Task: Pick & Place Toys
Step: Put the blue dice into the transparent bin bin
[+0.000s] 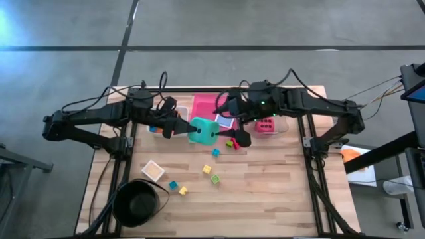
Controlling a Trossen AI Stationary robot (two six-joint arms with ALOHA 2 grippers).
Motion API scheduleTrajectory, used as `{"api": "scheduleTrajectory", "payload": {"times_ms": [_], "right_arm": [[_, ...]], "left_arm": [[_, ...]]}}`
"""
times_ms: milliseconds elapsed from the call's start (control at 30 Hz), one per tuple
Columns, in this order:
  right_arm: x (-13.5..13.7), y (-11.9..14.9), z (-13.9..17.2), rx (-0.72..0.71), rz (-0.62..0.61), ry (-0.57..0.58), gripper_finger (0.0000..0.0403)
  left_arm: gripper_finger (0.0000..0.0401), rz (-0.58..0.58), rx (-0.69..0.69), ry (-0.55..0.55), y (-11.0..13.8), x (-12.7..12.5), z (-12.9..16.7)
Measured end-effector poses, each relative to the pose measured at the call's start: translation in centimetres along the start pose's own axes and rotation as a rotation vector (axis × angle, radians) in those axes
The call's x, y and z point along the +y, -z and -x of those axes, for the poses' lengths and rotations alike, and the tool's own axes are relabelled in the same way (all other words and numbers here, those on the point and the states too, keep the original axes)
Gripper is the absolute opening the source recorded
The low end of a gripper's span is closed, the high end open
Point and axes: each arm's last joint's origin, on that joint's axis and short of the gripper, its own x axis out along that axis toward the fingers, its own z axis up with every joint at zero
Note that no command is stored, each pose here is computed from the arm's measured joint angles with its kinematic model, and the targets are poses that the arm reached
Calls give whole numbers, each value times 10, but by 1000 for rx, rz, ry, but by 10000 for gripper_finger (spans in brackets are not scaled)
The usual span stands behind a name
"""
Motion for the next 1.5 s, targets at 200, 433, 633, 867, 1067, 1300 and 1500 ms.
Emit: {"api": "scheduleTrajectory", "payload": {"times_ms": [200,433,633,867,1067,1300,1500], "right_arm": [[-1,-10,-13,45,33,-27,369],[-4,-18,-23,85,72,-30,369],[-4,-19,-31,97,84,-65,368],[-4,-19,-33,99,85,-72,308],[-4,-19,-33,103,68,-57,176],[-4,-18,-34,106,64,-54,124],[-3,-18,-35,110,64,-62,121]], "left_arm": [[121,-35,16,17,0,-1,0],[121,-56,25,47,0,-2,0],[111,-83,23,65,-1,-4,0],[97,-103,6,92,-3,-6,-1],[97,-104,0,91,-3,-6,-1],[95,-104,-6,91,-4,-7,-1],[116,-78,-15,82,-4,-6,-1]]}}
